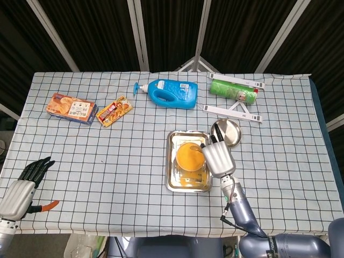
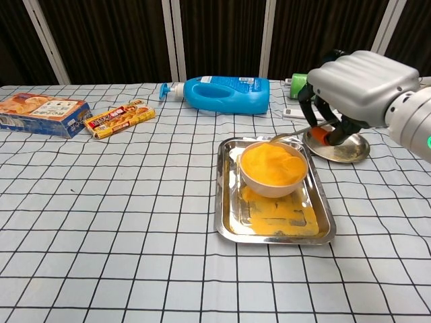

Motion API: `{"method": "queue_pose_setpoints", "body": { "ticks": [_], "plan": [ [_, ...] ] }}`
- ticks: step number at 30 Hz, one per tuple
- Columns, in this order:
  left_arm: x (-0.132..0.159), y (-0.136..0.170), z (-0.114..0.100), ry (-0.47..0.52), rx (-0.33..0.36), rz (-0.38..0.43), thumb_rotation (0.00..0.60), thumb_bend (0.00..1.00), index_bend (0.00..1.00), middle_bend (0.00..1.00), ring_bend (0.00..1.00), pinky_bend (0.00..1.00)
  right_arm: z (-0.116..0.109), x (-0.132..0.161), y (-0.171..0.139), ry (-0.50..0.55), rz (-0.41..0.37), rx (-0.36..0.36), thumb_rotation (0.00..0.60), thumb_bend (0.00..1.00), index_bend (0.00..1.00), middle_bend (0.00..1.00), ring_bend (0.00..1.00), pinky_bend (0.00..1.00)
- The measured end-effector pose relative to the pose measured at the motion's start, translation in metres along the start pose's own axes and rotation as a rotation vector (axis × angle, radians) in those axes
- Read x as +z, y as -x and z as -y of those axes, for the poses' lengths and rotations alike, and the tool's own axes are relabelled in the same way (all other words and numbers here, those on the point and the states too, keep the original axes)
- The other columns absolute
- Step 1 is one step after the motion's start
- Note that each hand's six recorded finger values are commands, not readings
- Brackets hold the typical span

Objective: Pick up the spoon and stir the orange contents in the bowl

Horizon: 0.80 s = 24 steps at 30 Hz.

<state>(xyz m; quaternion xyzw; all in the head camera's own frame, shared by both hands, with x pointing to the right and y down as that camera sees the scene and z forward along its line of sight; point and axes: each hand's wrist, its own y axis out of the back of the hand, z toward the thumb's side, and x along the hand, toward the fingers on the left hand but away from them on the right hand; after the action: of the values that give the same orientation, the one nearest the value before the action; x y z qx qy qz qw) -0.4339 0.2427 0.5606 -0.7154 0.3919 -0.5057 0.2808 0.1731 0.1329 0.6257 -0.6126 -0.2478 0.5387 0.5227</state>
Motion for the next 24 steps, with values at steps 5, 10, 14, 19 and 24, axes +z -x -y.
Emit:
{"method": "queue_pose_setpoints", "body": {
  "ticks": [5,10,14,19,24],
  "plan": [
    [0.0,0.0,0.0,-0.002,0.0,0.001,0.6,0.0,0.0,0.0,0.0,0.0,0.006,-0.001,-0.001,-0.049,-0.009,0.008,0.6,0.75,0.87,0.74,0.34,0.0],
    [0.0,-0.001,0.001,0.0,-0.004,-0.003,0.6,0.0,0.0,0.0,0.0,0.0,0.013,0.004,0.001,-0.075,-0.017,0.019,0.6,0.75,0.87,0.74,0.34,0.0],
    [0.0,-0.001,0.001,0.002,-0.004,-0.002,0.6,0.0,0.0,0.0,0.0,0.0,0.019,0.005,0.005,-0.08,-0.007,0.023,0.6,0.75,0.87,0.74,0.34,0.0],
    [-0.001,-0.001,0.001,0.005,-0.008,-0.003,0.6,0.0,0.0,0.0,0.0,0.0,0.027,0.003,0.008,-0.071,0.013,0.045,0.6,0.76,0.9,0.76,0.35,0.0],
    [0.0,-0.001,0.001,0.003,-0.005,-0.001,0.6,0.0,0.0,0.0,0.0,0.0,0.03,0.005,0.003,-0.045,0.018,0.069,0.6,0.78,0.92,0.78,0.37,0.0]
  ]
}}
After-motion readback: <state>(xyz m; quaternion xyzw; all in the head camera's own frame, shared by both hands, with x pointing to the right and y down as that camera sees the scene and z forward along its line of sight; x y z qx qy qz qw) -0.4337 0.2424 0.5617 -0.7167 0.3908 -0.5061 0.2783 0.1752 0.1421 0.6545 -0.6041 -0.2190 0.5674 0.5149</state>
